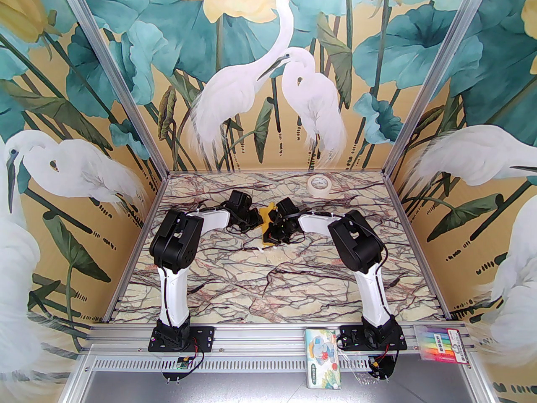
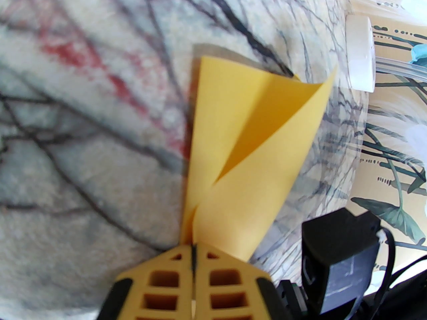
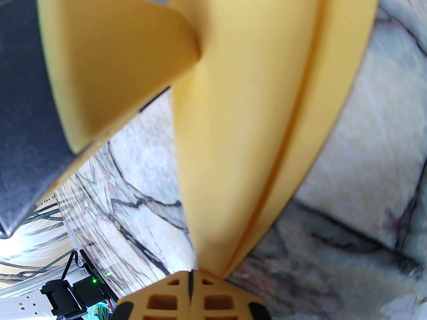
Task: Fold a paper plane with a square sheet of paper (fold left side to right side)
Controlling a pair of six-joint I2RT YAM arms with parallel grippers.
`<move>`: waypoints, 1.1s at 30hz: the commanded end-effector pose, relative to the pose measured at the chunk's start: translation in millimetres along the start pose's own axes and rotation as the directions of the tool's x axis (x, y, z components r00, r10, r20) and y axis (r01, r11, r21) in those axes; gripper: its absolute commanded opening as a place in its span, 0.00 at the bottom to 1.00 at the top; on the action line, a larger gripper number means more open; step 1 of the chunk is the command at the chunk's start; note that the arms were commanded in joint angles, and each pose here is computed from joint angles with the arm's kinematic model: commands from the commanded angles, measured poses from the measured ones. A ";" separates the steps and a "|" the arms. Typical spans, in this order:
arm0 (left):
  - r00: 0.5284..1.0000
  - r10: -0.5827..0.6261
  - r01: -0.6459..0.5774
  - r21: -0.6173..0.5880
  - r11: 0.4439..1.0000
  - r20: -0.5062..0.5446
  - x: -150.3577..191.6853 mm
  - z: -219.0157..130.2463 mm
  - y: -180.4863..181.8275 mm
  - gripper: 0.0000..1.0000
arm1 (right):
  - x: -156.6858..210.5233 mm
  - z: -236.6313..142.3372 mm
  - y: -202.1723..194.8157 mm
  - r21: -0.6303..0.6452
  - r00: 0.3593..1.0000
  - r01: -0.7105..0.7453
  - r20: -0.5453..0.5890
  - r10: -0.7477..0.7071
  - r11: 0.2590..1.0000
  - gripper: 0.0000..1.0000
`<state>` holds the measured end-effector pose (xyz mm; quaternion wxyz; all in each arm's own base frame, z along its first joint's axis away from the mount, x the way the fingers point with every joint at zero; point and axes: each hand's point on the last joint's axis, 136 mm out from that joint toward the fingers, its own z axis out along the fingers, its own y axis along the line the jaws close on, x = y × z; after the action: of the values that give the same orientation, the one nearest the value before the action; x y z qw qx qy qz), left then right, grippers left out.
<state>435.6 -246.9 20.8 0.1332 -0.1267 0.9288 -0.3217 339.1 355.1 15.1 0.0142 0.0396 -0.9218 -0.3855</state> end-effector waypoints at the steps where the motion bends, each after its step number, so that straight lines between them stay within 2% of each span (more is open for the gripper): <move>1: 1.000 0.010 -0.012 -0.125 0.992 -0.012 6.9 12.5 28.0 0.10 | 16.1 7.5 -29.5 0.083 0.998 -0.058 -0.034 0.061 0.995 0.00; 3: 1.000 0.018 -0.019 -0.139 0.990 -0.009 6.4 11.8 29.7 0.15 | 16.7 7.3 -29.5 0.082 0.997 -0.059 -0.034 0.062 0.995 0.00; 16: 0.997 0.069 -0.062 -0.171 0.983 0.037 -6.7 -0.8 23.6 0.16 | 17.4 7.5 -29.8 0.079 0.997 -0.062 -0.034 0.065 0.995 0.00; 25: 0.996 0.082 -0.074 -0.193 0.978 0.031 -8.0 1.2 27.3 0.08 | 18.2 7.8 -30.5 0.078 0.997 -0.066 -0.035 0.069 0.995 0.00; 33: 0.996 0.089 -0.082 -0.213 0.974 0.027 -5.8 6.7 31.1 0.07 | 17.3 5.1 -27.6 0.076 0.998 -0.055 -0.027 0.057 0.996 0.00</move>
<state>437.3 -242.5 21.4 0.1492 -0.0988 0.9471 -0.2663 339.4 355.4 14.6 0.0098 0.0421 -0.9190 -0.3919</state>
